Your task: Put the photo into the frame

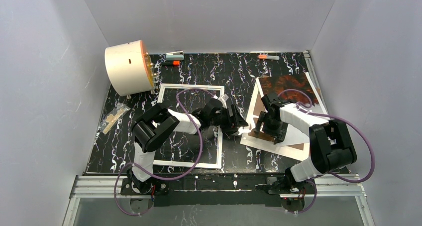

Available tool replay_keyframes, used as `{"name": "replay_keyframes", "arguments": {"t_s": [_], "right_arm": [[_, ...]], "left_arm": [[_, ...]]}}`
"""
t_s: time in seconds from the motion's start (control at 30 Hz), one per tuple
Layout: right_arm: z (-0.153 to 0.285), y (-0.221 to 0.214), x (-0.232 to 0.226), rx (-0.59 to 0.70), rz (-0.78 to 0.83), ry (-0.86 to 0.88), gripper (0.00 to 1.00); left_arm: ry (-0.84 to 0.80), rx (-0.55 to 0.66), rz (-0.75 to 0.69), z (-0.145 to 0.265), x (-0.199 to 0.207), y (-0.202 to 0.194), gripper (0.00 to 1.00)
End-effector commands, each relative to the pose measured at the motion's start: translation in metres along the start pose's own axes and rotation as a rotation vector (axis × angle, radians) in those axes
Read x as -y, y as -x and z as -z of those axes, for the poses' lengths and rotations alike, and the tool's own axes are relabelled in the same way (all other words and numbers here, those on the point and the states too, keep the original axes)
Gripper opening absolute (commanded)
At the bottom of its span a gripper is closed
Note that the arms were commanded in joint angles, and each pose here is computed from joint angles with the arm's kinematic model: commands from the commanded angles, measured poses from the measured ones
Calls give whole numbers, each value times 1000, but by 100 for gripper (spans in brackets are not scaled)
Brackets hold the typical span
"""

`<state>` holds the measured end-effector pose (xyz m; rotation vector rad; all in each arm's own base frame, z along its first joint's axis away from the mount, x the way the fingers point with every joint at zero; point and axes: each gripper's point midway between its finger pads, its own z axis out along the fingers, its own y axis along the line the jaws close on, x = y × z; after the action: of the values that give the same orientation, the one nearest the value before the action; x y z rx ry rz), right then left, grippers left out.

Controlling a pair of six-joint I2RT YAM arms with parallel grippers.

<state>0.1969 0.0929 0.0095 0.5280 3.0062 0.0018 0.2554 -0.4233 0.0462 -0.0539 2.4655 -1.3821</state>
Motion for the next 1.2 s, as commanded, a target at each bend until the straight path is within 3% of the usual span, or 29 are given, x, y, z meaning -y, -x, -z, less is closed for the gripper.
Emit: {"name": "replay_keyframes", "arguments": {"t_s": [0.0, 0.17, 0.3, 0.67, 0.97, 1.17], "right_arm": [[-46, -51, -22, -230, -68, 123, 86], [-47, -51, -22, -238, -65, 123, 85], [-47, -52, -22, -241, -62, 122, 84], [-48, -52, -24, -247, -62, 133, 84], [-48, -52, -25, -252, -62, 140, 84], [-47, -54, -28, -258, -61, 158, 85]], "left_arm": [[124, 47, -63, 6, -29, 12, 74], [140, -23, -61, -2, -35, 4, 74], [172, -153, -21, -8, -41, -16, 71], [539, -298, -68, 38, -96, -57, 74], [425, -441, 17, 23, -86, -92, 73], [354, -462, 58, 19, -74, -97, 72]]}}
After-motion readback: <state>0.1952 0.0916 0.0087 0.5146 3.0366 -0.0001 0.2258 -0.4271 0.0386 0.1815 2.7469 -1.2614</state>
